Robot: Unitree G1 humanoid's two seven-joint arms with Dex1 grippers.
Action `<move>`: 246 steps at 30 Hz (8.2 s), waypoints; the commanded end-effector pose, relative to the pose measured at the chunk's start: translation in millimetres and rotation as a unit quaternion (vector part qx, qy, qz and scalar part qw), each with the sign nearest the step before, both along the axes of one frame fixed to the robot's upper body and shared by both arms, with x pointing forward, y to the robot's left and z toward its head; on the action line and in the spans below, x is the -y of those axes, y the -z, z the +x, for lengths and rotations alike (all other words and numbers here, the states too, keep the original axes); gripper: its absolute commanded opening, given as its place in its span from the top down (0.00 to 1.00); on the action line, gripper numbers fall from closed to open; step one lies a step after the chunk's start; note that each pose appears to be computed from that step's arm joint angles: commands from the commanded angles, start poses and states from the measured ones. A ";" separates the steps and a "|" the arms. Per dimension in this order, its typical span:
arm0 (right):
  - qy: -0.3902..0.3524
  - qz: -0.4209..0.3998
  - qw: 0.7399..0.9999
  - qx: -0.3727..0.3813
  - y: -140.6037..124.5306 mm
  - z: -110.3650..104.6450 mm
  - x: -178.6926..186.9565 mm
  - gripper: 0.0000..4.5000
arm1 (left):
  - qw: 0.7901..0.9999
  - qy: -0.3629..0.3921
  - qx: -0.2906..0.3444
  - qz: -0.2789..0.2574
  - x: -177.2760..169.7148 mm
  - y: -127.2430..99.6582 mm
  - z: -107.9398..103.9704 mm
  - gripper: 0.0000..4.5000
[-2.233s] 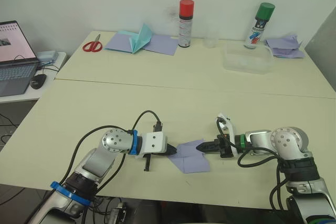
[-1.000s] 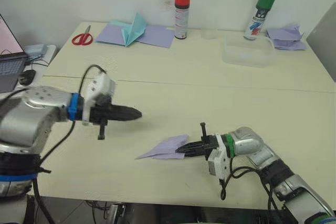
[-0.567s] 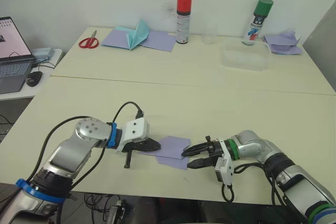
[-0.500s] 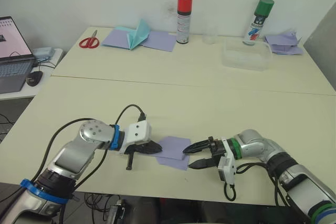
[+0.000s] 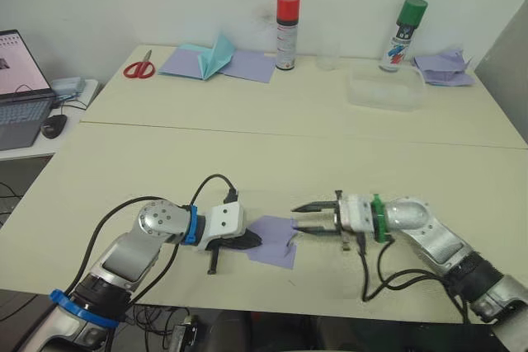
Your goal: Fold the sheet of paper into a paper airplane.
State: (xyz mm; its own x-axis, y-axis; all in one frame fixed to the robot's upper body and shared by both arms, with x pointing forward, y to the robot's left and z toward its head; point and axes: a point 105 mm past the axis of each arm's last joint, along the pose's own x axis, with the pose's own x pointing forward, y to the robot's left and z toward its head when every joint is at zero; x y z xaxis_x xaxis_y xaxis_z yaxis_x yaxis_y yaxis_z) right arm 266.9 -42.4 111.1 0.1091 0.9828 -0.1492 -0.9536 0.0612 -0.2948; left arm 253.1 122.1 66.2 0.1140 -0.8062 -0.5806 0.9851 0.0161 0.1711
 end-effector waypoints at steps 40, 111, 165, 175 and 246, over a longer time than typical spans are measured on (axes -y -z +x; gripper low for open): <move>0.069 -0.143 0.959 -0.236 43.6 -9.9 28.6 1.00 | 0.988 -0.125 -0.090 0.016 -47.2 39.1 -21.4 1.00; -0.045 -0.167 0.979 -0.106 67.1 -26.4 -2.3 0.99 | 0.983 -0.112 -0.114 -0.088 -23.9 -39.3 3.5 1.00; -0.019 -0.182 0.978 -0.102 42.6 -19.3 44.4 1.00 | 0.994 -0.049 -0.064 0.080 -26.5 37.3 0.1 1.00; -0.043 -0.104 0.989 -0.097 28.5 -17.3 -8.0 1.00 | 0.995 -0.042 -0.046 0.072 -22.0 33.1 6.9 1.00; -0.066 -0.128 0.988 0.061 33.3 -35.6 22.3 0.14 | 0.994 -0.092 -0.060 0.013 -36.6 19.3 -13.8 1.00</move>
